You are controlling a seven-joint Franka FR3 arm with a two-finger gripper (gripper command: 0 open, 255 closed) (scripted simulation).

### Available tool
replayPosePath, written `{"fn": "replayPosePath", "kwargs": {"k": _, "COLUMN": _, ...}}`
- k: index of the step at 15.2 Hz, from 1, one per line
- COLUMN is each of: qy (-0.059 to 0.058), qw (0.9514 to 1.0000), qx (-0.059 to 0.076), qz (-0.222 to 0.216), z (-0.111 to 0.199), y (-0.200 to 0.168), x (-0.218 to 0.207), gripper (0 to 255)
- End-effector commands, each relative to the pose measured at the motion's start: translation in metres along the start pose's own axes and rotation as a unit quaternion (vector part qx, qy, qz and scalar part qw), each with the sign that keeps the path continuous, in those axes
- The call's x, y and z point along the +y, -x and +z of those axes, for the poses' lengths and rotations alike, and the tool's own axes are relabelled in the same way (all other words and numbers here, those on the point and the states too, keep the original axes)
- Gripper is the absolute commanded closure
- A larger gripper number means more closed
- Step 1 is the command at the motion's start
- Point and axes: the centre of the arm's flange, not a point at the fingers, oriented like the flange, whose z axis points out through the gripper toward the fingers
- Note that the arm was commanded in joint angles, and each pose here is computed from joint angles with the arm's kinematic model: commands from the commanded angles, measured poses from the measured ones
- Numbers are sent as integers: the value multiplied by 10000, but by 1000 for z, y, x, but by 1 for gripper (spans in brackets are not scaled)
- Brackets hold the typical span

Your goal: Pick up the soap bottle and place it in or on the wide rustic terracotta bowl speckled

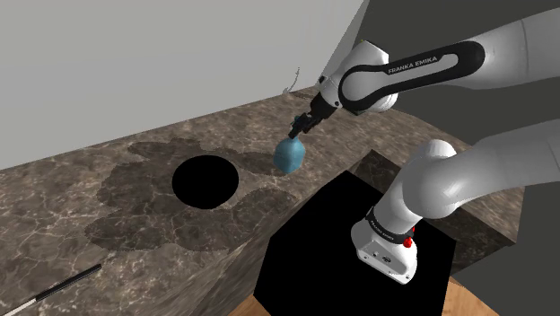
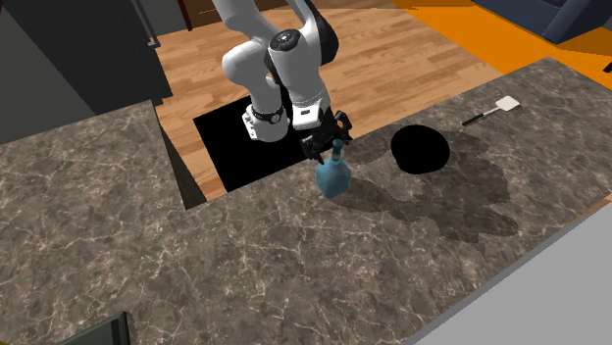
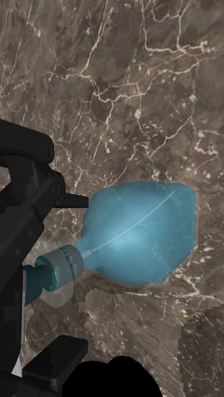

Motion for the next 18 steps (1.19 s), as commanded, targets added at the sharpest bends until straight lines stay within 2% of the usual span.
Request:
{"fn": "replayPosePath", "kwargs": {"k": 1, "qy": 0, "qw": 10000, "qx": 0, "qz": 0, "z": 0, "y": 0, "x": 0, "gripper": 255}}
{"fn": "replayPosePath", "kwargs": {"k": 10, "qy": 0, "qw": 10000, "qx": 0, "qz": 0, "z": 0, "y": 0, "x": 0, "gripper": 255}}
{"fn": "replayPosePath", "kwargs": {"k": 18, "qy": 0, "qw": 10000, "qx": 0, "qz": 0, "z": -39, "y": -14, "x": -9, "gripper": 255}}
